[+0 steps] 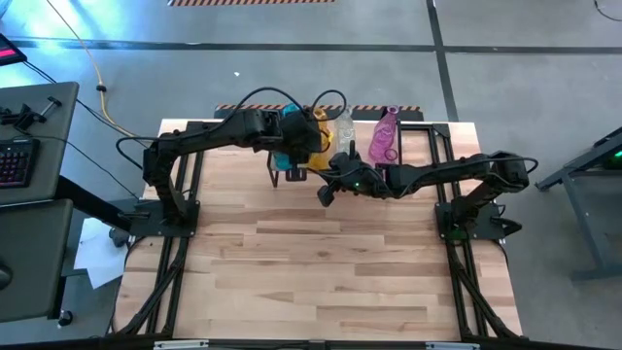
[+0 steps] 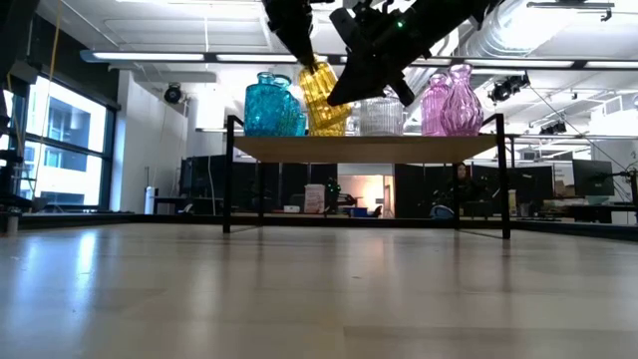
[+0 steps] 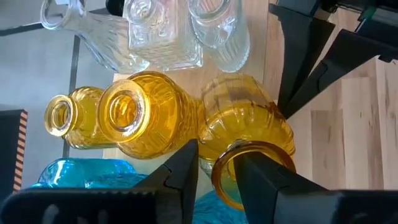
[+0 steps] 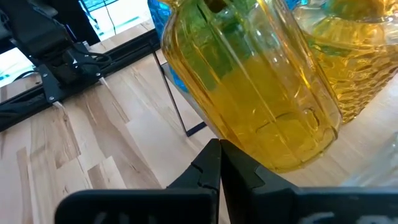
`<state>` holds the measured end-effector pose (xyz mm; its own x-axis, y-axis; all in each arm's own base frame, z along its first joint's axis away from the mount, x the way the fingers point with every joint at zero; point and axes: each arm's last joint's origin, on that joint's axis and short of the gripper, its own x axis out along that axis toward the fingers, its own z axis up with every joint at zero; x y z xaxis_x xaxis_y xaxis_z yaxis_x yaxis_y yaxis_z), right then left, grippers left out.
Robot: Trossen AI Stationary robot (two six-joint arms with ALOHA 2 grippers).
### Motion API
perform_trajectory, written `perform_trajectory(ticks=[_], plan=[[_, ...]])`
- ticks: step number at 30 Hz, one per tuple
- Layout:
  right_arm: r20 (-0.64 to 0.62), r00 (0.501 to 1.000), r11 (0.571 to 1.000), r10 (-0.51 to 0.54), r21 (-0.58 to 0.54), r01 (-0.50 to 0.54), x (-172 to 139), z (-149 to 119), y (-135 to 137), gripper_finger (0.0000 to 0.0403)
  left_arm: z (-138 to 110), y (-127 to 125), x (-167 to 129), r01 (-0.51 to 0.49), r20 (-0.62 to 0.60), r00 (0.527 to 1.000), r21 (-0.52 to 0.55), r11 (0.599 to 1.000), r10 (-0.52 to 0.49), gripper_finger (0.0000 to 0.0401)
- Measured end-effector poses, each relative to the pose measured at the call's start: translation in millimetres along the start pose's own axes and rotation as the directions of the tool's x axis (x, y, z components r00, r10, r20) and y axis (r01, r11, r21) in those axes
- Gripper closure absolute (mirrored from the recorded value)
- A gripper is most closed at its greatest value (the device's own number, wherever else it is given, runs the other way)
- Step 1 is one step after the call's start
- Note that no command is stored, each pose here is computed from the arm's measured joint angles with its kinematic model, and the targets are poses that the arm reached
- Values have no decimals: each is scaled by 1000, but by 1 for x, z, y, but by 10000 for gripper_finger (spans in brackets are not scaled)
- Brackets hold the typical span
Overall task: Sort vases onto shelf
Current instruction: Put the yellow transparent vase on the shelf aligned with the other yellow vases
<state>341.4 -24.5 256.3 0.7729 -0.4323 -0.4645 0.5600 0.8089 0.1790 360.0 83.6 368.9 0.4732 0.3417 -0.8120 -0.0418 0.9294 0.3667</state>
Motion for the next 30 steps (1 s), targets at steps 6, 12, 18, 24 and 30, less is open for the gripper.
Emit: perform_trajectory(ticks=[6, 12, 18, 24, 30], plan=[[0, 1000, 1000, -2, 0, 2, 0, 0, 0, 403, 0, 0, 0, 0, -1, 1000, 0, 1000, 0, 298], [0, 1000, 1000, -1, 0, 1, 0, 0, 0, 403, -2, -1, 0, 12, -22, 1000, -3, 1000, -12, 298], [0, 1000, 1000, 0, 8, 0, 0, 0, 0, 403, -4, -1, 0, 26, -38, 999, 0, 1000, -26, 298], [-1, 1000, 1000, 0, 8, 0, 0, 0, 0, 403, -4, -1, -1, 27, -38, 999, 0, 1000, -27, 298], [-2, 1000, 1000, 3, 7, -3, 0, 0, 0, 403, -4, -2, -1, 32, -37, 999, 0, 999, -32, 298]])
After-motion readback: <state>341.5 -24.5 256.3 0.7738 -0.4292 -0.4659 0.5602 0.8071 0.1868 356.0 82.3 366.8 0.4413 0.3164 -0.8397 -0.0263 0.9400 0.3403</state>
